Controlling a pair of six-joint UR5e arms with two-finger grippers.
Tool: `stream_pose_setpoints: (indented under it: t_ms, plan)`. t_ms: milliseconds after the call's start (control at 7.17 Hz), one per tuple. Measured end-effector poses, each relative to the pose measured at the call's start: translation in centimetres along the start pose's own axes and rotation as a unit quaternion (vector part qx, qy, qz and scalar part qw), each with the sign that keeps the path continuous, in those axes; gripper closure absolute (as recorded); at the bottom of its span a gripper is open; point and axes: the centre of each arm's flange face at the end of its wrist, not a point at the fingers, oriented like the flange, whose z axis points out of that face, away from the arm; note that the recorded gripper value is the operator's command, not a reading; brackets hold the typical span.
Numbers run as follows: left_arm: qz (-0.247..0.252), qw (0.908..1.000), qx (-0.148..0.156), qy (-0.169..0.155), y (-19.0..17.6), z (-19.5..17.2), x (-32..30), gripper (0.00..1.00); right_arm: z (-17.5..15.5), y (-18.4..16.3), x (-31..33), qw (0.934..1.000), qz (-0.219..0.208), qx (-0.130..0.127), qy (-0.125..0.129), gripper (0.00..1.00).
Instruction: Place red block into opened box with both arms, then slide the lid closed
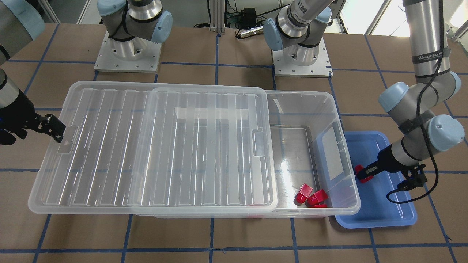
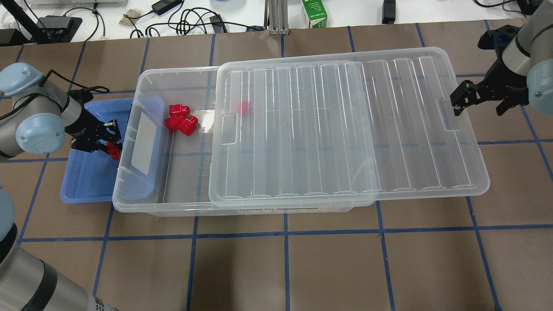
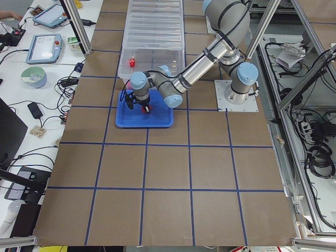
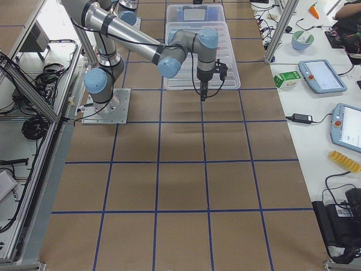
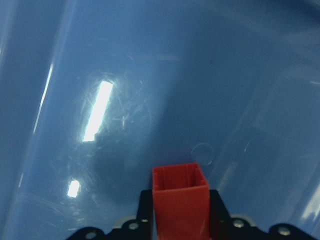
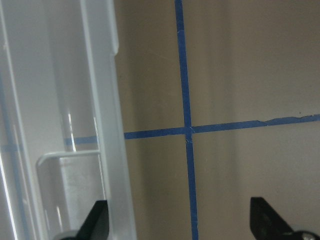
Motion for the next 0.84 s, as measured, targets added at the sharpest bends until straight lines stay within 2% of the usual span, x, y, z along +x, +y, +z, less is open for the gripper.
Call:
stream_pose_setpoints:
  t_ms: [140,419,698,837]
  plan:
    - [0.003,0.9999,0.011,-0.002,-0.5,-2.5,0.5,0.99,-0.1,0.0,0.1,1.0,0.0,0.0,0.003,0.0]
    - [0.011,0.9999,0.003,-0.004,-0.9,-10.5,1.7,0.99,-1.9,0.0,-0.2,0.9999,0.002,0.015,0.003,0.0]
    - [0.055,0.9983,-0.015,-0.009,2.5,-18.1,7.8,0.99,-9.1,0.8,-3.6,0.9986,-0.013,0.047,-0.017,0.0]
    - [0.089,0.9956,-0.025,-0.013,5.4,-19.6,12.6,0.99,-13.2,1.4,-6.5,0.9981,-0.018,0.052,-0.028,0.0]
